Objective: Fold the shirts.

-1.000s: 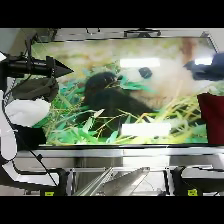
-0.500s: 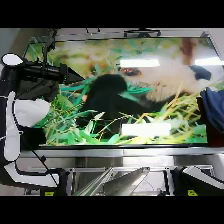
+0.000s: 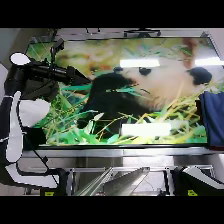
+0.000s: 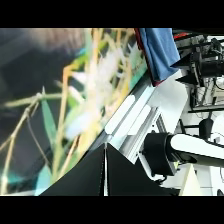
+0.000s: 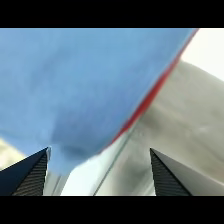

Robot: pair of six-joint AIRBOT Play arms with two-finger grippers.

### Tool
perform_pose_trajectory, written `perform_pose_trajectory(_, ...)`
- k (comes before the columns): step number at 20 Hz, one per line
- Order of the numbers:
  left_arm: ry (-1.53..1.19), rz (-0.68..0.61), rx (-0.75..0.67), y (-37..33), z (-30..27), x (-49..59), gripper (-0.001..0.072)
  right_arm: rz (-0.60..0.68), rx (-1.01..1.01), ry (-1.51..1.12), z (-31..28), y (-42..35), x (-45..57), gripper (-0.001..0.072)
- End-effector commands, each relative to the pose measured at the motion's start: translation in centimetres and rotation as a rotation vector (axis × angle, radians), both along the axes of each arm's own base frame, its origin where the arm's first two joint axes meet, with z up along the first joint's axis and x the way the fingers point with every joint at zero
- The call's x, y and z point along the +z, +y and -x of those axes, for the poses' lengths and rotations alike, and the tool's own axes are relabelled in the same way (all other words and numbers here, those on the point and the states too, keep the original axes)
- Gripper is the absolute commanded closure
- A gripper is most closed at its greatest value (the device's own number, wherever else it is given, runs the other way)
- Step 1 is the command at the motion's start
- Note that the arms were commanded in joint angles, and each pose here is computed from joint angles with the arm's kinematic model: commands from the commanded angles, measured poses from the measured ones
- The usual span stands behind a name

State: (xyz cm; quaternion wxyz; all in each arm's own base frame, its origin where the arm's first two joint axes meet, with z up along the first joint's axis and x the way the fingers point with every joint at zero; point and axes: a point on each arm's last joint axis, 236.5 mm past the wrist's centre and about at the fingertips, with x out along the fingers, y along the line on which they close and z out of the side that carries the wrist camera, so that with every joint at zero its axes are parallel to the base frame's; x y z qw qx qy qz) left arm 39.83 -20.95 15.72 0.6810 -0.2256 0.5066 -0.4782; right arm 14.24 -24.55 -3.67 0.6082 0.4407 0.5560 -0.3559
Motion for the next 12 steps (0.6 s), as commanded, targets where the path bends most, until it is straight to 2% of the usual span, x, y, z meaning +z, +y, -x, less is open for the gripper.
perform_pose_trajectory(1, -0.057, 0.001, 0.011, 0.4, -0.7, 1.3, 0.0689, -0.033, -0.02, -0.045, -1.6, 1.7, 4.1, 0.0006)
perform_pose_trajectory(3, -0.119, -0.002, 0.004, 1.0, -1.0, 3.4, 0.0688, 0.007, 0.033, -0.183, -5.6, 3.1, 6.9, 0.0007)
perform_pose_trajectory(5, -0.177, 0.001, 0.016, 2.3, -1.3, 5.6, 0.0688, -0.01, 0.168, -0.32, -9.7, 6.8, 9.6, 0.0007)
perform_pose_trajectory(6, -0.195, 0.035, 0.038, 2.8, -1.5, 6.9, 0.0688, -0.033, 0.229, -0.367, -11.2, 9.0, 10.6, 0.0047)
perform_pose_trajectory(7, -0.204, 0.075, 0.062, 3.3, -1.4, 8.0, 0.0688, -0.047, 0.3, -0.415, -12.7, 11.3, 11.6, 0.0313)
perform_pose_trajectory(8, -0.209, 0.107, 0.077, 3.9, -1.0, 8.7, 0.0689, -0.053, 0.403, -0.472, -14.1, 13.8, 12.8, 0.0671)
perform_pose_trajectory(12, -0.119, 0.106, 0.121, 5.3, 3.6, 5.9, 0.0689, -0.096, 0.677, -0.631, -17.3, 23.5, 16.2, 0.0697)
